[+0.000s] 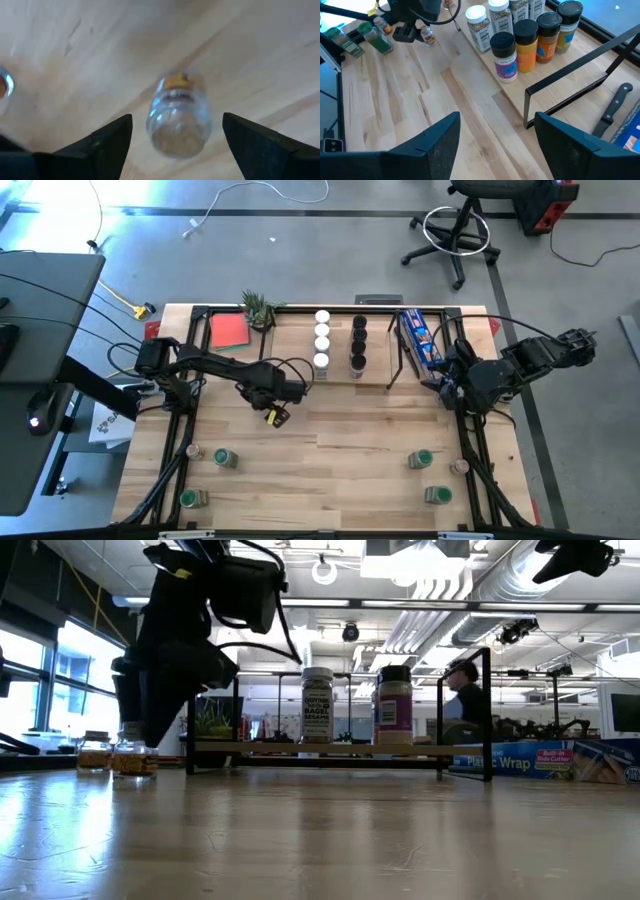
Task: Shelf spices
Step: Put the brown seasoning bottle on the shelf
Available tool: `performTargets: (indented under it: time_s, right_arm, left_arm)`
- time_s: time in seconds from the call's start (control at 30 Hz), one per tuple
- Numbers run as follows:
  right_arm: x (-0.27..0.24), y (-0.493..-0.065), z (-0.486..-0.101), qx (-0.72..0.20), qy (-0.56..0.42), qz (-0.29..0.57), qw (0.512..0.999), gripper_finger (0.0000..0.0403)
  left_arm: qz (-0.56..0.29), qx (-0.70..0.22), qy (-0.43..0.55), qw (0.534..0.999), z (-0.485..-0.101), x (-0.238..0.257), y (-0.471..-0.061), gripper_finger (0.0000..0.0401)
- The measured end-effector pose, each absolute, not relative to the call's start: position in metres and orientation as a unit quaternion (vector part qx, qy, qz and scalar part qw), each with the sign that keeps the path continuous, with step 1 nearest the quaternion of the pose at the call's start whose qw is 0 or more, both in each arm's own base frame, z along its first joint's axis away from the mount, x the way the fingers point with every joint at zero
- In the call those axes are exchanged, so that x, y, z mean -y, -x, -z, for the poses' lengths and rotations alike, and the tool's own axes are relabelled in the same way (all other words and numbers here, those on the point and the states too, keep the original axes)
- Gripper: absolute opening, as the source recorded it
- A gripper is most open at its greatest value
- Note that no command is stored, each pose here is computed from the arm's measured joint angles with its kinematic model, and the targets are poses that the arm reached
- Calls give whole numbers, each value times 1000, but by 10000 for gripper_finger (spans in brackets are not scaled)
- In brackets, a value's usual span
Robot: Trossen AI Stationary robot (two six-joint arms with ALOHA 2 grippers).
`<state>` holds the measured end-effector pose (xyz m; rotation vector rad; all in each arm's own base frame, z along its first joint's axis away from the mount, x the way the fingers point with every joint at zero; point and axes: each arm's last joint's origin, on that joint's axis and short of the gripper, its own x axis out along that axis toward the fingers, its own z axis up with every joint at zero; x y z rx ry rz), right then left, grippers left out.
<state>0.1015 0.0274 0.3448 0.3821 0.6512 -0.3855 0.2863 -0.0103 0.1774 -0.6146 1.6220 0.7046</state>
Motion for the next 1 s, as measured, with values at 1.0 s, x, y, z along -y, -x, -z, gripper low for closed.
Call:
performTargets:
  time_s: [1.0]
  right_arm:
    - [-28,-102,-345,-322,-180,177,912,249]
  left_arm:
    - [-171,-676,288,656,-308,55,-329,170]
